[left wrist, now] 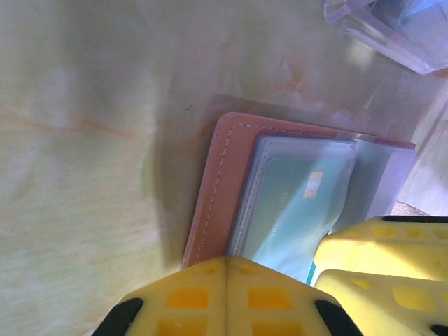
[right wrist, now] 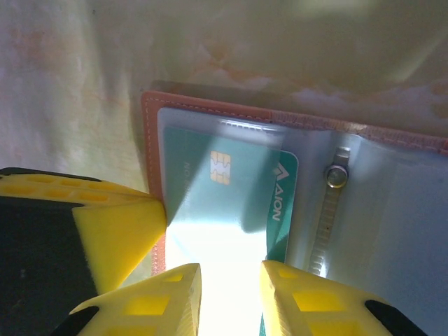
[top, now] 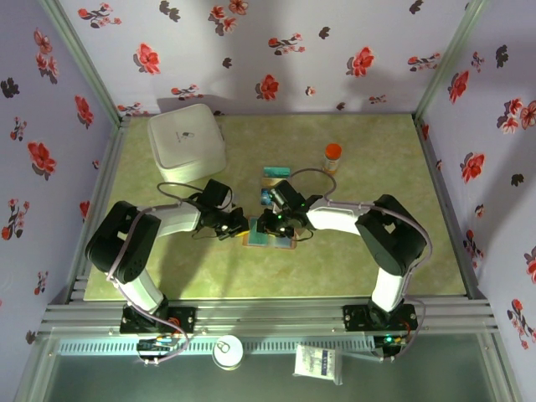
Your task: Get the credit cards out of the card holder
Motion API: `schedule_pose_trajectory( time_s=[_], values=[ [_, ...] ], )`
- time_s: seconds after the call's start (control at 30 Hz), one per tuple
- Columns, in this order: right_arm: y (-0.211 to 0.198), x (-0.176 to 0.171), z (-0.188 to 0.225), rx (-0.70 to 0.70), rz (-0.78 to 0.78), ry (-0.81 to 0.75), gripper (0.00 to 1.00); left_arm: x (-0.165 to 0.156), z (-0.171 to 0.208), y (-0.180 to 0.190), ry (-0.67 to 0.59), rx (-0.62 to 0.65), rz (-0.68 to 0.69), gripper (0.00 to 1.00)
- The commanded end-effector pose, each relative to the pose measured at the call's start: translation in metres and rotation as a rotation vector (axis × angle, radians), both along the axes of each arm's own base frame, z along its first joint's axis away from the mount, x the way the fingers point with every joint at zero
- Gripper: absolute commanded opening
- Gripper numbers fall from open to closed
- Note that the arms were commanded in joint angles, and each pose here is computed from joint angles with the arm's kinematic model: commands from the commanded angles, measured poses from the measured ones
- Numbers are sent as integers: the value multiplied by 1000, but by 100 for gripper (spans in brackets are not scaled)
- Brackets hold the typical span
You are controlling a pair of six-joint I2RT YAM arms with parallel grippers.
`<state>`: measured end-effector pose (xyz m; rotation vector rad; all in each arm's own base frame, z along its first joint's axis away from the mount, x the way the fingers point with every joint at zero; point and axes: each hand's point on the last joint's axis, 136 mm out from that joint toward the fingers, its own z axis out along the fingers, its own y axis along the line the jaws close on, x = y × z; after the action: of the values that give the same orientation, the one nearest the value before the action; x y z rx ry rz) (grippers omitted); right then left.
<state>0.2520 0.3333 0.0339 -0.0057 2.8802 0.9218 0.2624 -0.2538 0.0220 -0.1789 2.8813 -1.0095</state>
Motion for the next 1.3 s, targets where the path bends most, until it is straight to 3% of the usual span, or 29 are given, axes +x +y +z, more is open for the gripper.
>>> schedule_pose_trajectory(
  time_s=[0.0,0.77,1.27],
  values=[
    [-13,-4,-16,-63,-10,26,29,-11,-8,6,33,22,4,2],
    [-26,-4,-4,-120,0,-9,28,-12,-4,7,28,21,7,2],
    [-29,0,15,-65,-28,-42,28,-2,28,-9,-30,-22,-14,1]
  ],
)
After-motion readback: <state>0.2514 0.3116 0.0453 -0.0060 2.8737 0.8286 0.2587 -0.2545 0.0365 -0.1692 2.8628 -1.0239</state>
